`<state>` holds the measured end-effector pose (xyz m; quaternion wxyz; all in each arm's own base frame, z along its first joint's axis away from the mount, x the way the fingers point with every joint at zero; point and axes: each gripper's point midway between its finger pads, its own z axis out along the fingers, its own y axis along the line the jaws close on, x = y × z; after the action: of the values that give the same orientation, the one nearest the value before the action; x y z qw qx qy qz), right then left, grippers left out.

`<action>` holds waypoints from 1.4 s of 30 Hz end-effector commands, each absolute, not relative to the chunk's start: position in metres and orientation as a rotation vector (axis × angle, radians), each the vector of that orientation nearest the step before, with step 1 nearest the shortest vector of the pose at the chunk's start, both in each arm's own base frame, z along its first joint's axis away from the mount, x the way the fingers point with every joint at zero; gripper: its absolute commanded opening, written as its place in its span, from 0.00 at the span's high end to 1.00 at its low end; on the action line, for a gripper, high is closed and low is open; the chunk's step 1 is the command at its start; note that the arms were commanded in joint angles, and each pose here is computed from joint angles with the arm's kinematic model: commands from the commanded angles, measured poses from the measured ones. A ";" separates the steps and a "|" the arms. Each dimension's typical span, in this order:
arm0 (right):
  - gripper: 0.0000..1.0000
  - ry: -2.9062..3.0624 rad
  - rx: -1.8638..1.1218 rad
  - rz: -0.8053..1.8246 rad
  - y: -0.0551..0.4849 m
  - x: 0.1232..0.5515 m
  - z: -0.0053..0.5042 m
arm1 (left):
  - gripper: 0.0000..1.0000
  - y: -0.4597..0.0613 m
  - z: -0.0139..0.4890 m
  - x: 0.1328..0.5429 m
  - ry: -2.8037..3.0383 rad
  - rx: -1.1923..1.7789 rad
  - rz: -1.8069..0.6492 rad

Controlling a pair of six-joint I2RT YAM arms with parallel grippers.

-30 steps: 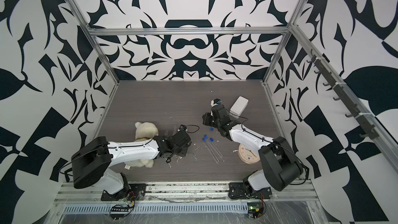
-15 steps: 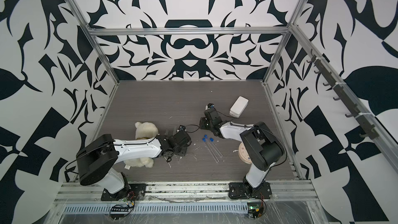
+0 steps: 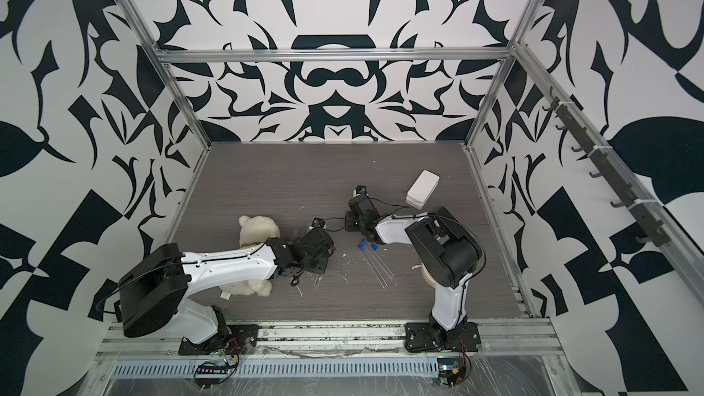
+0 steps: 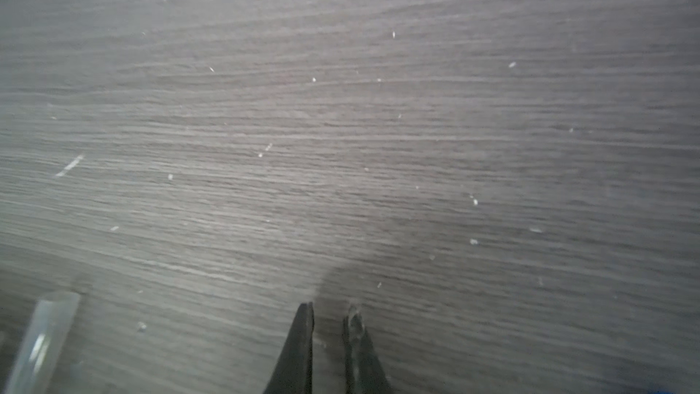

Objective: Remove stoppers from test tubes
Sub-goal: Place the test tube at the center of the board.

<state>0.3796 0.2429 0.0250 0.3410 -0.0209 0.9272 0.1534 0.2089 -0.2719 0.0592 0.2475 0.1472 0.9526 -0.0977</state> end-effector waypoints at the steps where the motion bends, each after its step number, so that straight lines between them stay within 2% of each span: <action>1: 0.76 2.356 -0.056 0.375 0.247 0.393 0.041 | 0.61 -0.267 0.087 0.213 2.553 0.389 -0.259; 9: 0.58 2.335 -0.047 0.356 0.245 0.397 0.054 | 0.60 -0.255 0.125 0.215 2.486 0.361 -0.264; 12: 0.46 2.299 -0.046 0.377 0.247 0.399 0.071 | 0.60 -0.254 0.134 0.215 2.473 0.346 -0.280; 14: 0.44 2.270 -0.024 0.404 0.248 0.400 0.089 | 0.60 -0.259 0.140 0.215 2.465 0.339 -0.301; 18: 0.43 2.198 -0.003 0.454 0.244 0.395 0.141 | 0.60 -0.268 0.150 0.215 2.448 0.290 -0.310; 20: 0.46 2.187 0.041 0.415 0.230 0.389 0.168 | 0.61 -0.274 0.153 0.213 2.450 0.233 -0.313; 25: 0.53 2.219 0.095 0.286 0.183 0.350 0.221 | 0.60 -0.295 0.145 0.202 2.495 0.018 -0.356; 34: 0.55 2.201 0.224 0.186 0.099 0.282 0.263 | 0.54 -0.367 0.104 0.185 2.621 -0.084 -0.350; 42: 0.56 2.132 0.247 0.201 0.076 0.253 0.285 | 0.52 -0.410 0.065 0.184 2.698 -0.013 -0.330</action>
<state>0.2609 0.0870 0.2874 0.4749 0.0933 0.8692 0.1010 0.1879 -0.4028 0.0707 0.2271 -0.0061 0.9664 -0.1199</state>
